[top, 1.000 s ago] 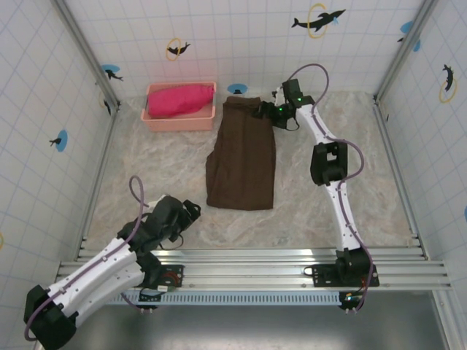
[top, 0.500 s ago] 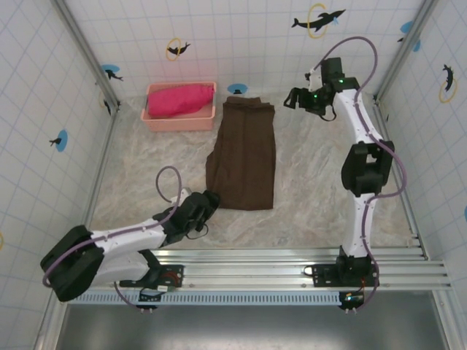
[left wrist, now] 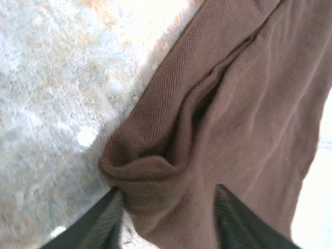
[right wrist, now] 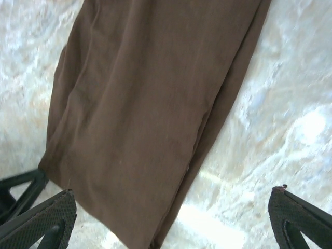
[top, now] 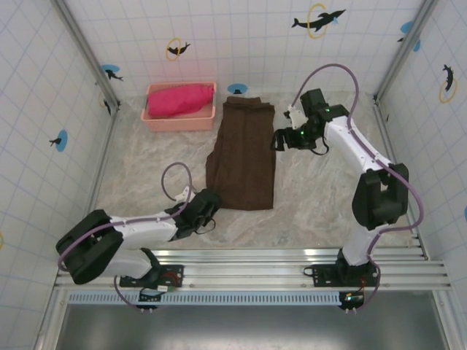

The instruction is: Roll up the long pants

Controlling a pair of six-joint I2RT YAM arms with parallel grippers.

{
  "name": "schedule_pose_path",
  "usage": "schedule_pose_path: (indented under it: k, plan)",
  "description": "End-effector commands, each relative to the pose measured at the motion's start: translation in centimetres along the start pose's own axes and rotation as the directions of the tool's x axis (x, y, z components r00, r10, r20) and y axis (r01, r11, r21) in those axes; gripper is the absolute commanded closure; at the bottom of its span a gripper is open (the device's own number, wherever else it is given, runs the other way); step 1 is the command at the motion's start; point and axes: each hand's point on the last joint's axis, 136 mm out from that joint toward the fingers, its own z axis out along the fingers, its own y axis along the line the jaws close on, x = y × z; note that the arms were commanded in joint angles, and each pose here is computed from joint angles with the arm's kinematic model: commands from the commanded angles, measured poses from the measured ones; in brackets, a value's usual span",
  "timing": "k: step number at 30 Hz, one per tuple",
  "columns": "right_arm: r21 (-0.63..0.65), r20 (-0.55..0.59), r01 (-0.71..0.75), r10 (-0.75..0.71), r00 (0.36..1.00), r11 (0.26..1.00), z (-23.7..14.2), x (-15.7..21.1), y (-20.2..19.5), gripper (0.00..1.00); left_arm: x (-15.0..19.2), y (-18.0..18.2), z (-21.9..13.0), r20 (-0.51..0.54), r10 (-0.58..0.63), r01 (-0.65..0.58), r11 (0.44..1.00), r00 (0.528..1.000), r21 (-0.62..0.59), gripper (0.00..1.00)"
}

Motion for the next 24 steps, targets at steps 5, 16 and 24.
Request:
schedule_pose_path:
  k: [5, 16, 24]
  plan:
    - [0.042, -0.047, 0.127, -0.125, 0.991, 0.991, -1.4, 5.8, 2.3, 0.02, 0.7, 0.3, 1.9, 0.006, 0.022, -0.022, 0.999, 1.0, -0.041, 1.0]
    - [0.331, -0.212, 0.534, -0.49, 0.845, 0.778, -0.9, 9.7, 4.1, 0.03, -2.7, -2.3, -4.7, 0.023, 0.134, -0.126, 0.97, 0.991, -0.21, 1.0]
    - [0.478, -0.202, 0.699, -0.708, 0.676, 0.531, -0.1, 10.1, 8.2, 0.03, -4.9, -1.2, -7.1, 0.002, 0.073, -0.069, 0.951, 0.997, -0.303, 1.0]
